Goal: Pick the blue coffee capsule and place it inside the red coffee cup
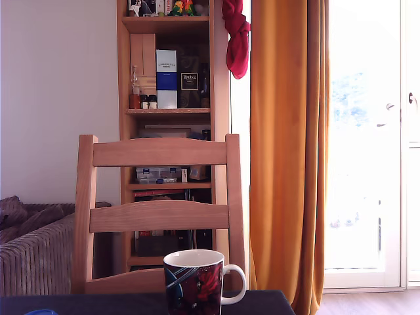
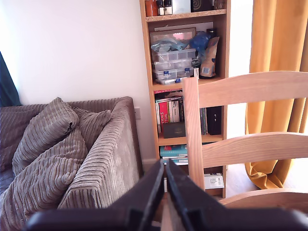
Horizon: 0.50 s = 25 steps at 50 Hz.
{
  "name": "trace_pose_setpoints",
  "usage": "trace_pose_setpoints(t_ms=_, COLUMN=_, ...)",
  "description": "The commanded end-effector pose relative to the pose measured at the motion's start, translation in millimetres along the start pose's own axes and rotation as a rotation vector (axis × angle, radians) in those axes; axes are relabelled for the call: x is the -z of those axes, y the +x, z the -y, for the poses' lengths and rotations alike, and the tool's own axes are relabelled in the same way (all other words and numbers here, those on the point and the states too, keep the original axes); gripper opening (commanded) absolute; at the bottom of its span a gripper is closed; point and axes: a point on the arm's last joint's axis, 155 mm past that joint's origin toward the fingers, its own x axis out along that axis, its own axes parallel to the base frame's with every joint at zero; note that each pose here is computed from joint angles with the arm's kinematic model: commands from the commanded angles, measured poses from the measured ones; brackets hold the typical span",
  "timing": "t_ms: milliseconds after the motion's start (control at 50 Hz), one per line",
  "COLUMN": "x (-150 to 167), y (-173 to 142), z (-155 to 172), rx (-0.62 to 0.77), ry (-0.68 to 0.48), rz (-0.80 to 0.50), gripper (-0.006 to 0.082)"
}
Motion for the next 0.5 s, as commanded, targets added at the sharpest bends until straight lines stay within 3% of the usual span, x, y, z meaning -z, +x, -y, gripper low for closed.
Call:
trace_pose_setpoints(t_ms=0, x=40, y=-1, z=6, rx=0.029, ry=-0.131, rz=-0.129, gripper=-0.0015)
trace_pose_setpoints(t_ms=160, x=22, y=0, z=6, rx=0.031, ry=-0.129, rz=-0.070, gripper=-0.0015)
trace_pose_setpoints(t_ms=340, x=25, y=-1, z=6, rx=0.032, ry=-0.152, rz=-0.083, gripper=-0.0015)
trace_pose_setpoints(t_ms=480, x=18, y=-1, z=10, rx=0.052, ry=-0.266, rz=-0.063, gripper=-0.0015)
